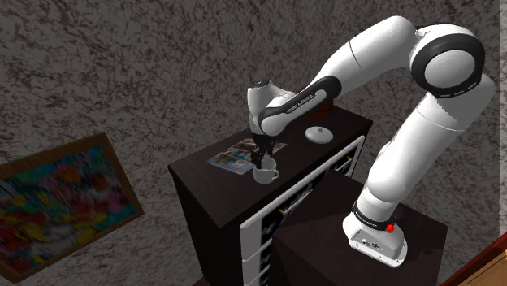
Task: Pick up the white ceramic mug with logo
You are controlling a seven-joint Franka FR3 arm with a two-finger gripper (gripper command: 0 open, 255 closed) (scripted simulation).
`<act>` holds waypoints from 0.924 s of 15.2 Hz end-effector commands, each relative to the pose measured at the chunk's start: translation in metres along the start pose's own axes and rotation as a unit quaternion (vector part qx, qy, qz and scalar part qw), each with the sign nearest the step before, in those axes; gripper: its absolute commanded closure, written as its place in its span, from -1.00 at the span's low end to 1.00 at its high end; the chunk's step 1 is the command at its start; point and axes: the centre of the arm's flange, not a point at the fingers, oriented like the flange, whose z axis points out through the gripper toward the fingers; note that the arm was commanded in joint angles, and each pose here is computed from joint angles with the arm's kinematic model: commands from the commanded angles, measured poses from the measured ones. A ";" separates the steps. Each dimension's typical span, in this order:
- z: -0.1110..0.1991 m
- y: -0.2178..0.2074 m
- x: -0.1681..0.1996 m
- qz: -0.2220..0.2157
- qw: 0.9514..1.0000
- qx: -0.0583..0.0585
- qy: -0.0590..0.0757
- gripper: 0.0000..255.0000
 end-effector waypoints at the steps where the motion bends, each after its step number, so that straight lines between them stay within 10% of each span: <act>1: 0.023 -0.011 0.013 0.001 1.000 0.003 0.001 -1.00; 12: 0.072 -0.018 0.022 0.001 1.000 0.004 0.002 -1.00; 13: 0.074 -0.011 0.023 0.001 1.000 0.004 0.002 1.00; 14: 0.080 -0.009 0.026 0.001 1.000 0.005 0.001 1.00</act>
